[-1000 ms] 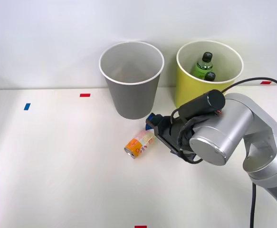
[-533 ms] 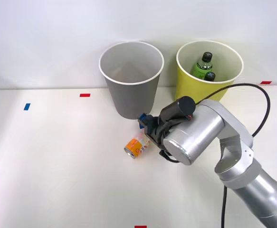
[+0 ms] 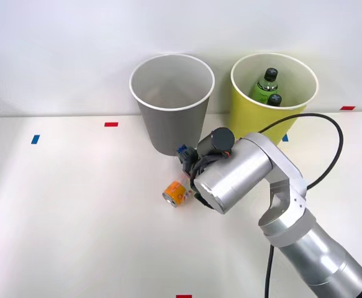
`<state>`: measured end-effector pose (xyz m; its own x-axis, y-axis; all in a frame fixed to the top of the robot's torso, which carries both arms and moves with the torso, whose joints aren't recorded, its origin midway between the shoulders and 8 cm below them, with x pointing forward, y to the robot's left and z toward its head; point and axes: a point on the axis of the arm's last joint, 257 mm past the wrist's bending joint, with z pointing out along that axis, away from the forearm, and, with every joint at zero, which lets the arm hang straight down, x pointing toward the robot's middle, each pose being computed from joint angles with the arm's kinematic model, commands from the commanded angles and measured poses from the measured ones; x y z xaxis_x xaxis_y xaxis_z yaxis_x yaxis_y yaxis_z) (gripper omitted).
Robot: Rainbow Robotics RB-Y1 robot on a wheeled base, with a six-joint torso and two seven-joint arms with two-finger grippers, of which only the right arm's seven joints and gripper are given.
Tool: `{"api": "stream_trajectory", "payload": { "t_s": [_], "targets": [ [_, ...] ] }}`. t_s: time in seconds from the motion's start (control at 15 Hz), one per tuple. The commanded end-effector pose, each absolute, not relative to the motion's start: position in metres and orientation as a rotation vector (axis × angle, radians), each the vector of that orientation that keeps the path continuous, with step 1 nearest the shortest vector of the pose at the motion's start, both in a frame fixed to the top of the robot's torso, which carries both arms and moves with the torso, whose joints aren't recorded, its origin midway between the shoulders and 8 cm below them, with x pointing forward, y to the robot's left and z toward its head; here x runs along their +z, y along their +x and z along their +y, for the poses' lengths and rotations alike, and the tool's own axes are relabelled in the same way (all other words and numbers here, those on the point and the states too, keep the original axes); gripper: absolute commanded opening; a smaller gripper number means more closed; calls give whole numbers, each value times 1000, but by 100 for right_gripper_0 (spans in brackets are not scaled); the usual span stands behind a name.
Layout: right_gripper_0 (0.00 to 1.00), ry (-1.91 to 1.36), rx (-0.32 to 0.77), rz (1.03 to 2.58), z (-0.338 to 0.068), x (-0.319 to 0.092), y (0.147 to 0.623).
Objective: Put cans in the gray bin, plastic bottles in the light green bin
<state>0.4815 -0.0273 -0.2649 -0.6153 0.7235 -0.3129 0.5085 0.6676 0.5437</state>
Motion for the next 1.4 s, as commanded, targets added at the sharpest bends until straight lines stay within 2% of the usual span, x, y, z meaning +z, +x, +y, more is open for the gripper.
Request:
{"api": "stream_trajectory", "payload": {
  "t_s": [0.07,0.67,1.13,1.4],
  "targets": [
    [100,986,441,2400,-36,-278,486],
    [100,990,454,2423,-31,-274,490],
    [100,976,364,2452,-29,-291,493],
    [100,961,370,2461,-22,-290,492]
  ]
}}
